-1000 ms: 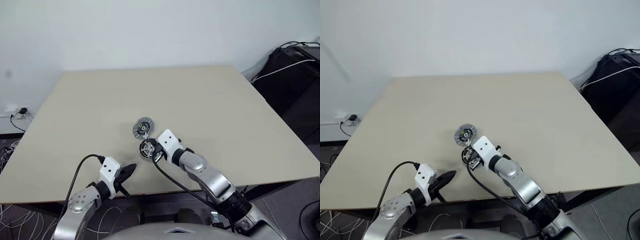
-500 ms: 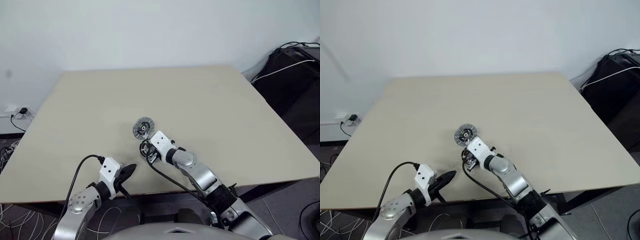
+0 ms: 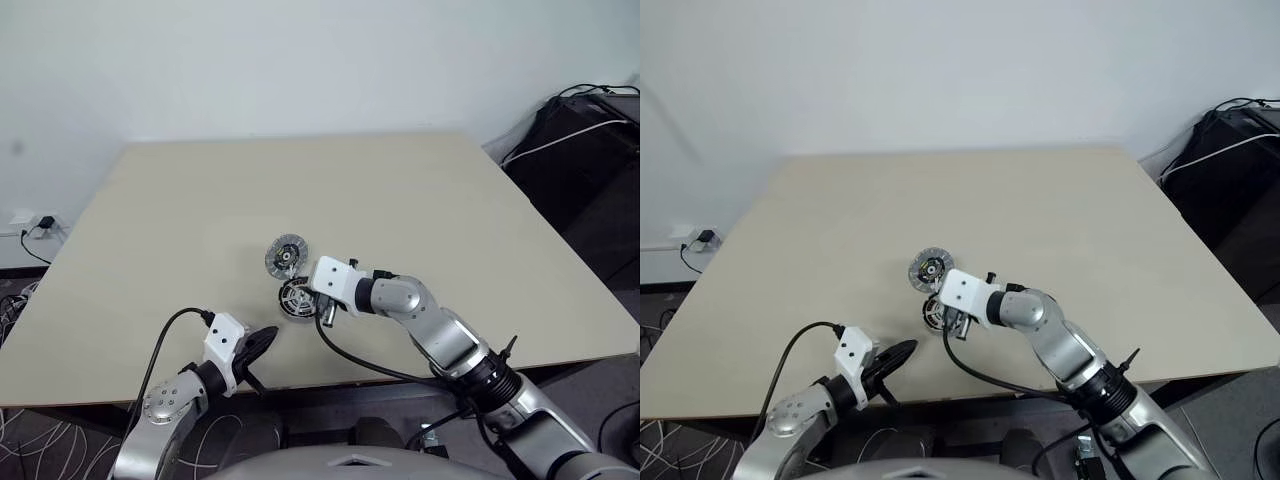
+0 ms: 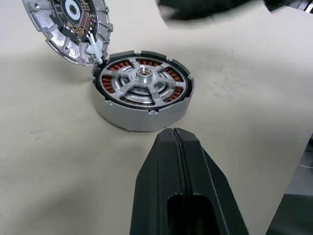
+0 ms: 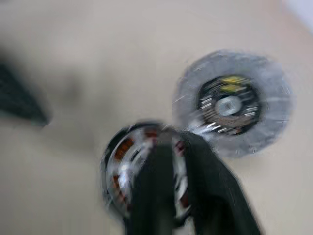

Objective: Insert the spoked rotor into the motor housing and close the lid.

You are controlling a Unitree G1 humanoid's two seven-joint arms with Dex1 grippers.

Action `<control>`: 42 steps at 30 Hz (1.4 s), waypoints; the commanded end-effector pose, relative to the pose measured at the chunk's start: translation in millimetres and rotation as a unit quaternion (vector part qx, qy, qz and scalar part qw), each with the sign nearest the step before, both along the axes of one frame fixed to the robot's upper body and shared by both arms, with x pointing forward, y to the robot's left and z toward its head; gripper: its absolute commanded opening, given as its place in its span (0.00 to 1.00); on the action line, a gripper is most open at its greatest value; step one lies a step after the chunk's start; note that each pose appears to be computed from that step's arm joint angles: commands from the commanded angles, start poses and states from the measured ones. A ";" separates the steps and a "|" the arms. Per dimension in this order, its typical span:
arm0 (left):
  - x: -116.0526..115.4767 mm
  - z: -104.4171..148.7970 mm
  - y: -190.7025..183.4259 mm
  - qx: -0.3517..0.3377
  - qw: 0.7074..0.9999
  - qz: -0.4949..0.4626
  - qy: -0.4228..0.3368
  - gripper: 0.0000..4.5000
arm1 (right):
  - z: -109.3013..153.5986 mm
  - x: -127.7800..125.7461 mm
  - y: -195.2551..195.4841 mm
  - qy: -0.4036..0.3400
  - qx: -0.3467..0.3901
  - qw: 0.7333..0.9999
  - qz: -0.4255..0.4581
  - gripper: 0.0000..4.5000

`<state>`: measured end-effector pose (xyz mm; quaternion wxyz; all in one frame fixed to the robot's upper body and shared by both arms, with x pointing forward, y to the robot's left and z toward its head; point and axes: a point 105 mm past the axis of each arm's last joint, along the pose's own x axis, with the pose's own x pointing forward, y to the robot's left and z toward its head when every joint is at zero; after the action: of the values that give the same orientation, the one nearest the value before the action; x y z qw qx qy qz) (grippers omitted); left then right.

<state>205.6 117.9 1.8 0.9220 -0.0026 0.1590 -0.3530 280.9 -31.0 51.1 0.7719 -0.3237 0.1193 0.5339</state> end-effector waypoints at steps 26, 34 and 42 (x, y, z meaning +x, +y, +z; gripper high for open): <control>-0.3 14.0 -1.8 -0.010 0.999 0.021 -0.027 0.00 | -26.7 -1.4 9.9 0.005 -0.172 0.966 0.195 0.56; -1.2 13.3 -0.8 -0.012 0.999 0.026 -0.027 0.00 | -32.5 6.2 4.7 0.014 -0.187 0.964 0.188 0.56; -1.3 12.2 -0.2 -0.012 0.999 0.028 -0.027 0.00 | -34.3 9.1 0.0 0.013 -0.195 0.964 0.182 0.10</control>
<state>198.9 119.8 -1.3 0.9309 -0.0130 0.1641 -0.3260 282.9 -28.3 11.8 0.5752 -0.4685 0.1735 0.6477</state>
